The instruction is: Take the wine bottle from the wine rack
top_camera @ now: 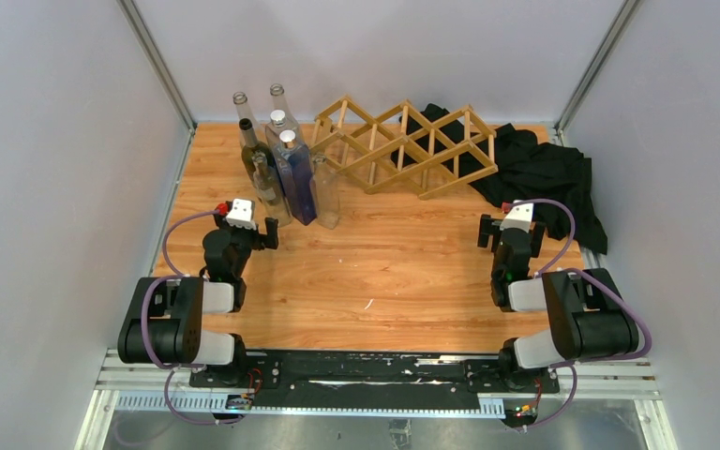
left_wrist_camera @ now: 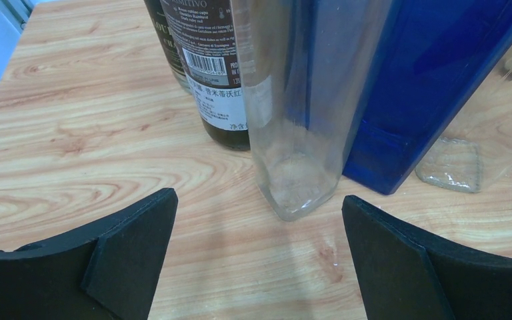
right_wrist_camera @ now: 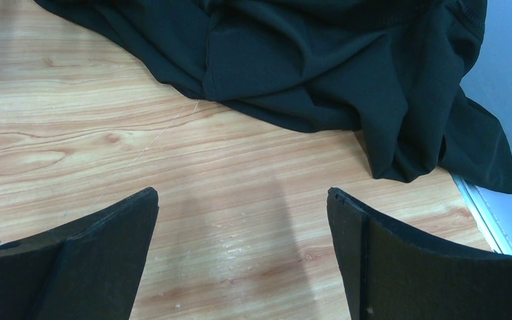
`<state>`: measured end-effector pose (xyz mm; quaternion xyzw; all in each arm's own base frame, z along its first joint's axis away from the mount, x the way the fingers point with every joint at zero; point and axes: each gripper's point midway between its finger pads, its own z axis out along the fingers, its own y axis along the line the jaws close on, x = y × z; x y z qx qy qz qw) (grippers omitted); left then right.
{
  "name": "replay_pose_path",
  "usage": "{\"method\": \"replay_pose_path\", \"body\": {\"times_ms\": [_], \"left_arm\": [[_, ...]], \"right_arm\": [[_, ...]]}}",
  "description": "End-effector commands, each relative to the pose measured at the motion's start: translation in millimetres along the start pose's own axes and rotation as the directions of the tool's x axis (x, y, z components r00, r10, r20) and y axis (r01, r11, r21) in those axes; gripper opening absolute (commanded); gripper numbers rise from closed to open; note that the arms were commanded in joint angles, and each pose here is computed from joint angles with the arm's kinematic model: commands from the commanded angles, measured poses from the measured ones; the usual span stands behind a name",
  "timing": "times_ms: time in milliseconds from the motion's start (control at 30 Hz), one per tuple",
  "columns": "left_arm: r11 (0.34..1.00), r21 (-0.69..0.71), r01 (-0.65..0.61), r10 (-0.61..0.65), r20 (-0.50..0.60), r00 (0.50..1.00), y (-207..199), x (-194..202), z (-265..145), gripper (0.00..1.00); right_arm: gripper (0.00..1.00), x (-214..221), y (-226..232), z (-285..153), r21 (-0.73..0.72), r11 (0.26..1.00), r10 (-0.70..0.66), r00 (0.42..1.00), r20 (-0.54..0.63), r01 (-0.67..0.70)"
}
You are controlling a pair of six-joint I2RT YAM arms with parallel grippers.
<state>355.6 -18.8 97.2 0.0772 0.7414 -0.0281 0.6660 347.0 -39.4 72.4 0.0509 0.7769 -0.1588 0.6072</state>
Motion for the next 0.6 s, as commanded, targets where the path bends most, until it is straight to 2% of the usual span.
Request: {"method": "replay_pose_path", "body": {"times_ms": [0,567], "left_arm": [[1.000,-0.019,-0.010,0.010,0.032,0.999,3.8,-8.7,2.2,1.00],[1.000,-0.020,-0.010,0.011,0.030,0.999,4.0,-8.3,2.4,1.00]], "right_arm": [[1.00,-2.8,-2.4,0.3,0.003,1.000,-0.003,1.000,0.021,0.003],[1.00,-2.8,-2.1,0.3,0.002,1.000,-0.004,1.000,0.021,0.004]]}}
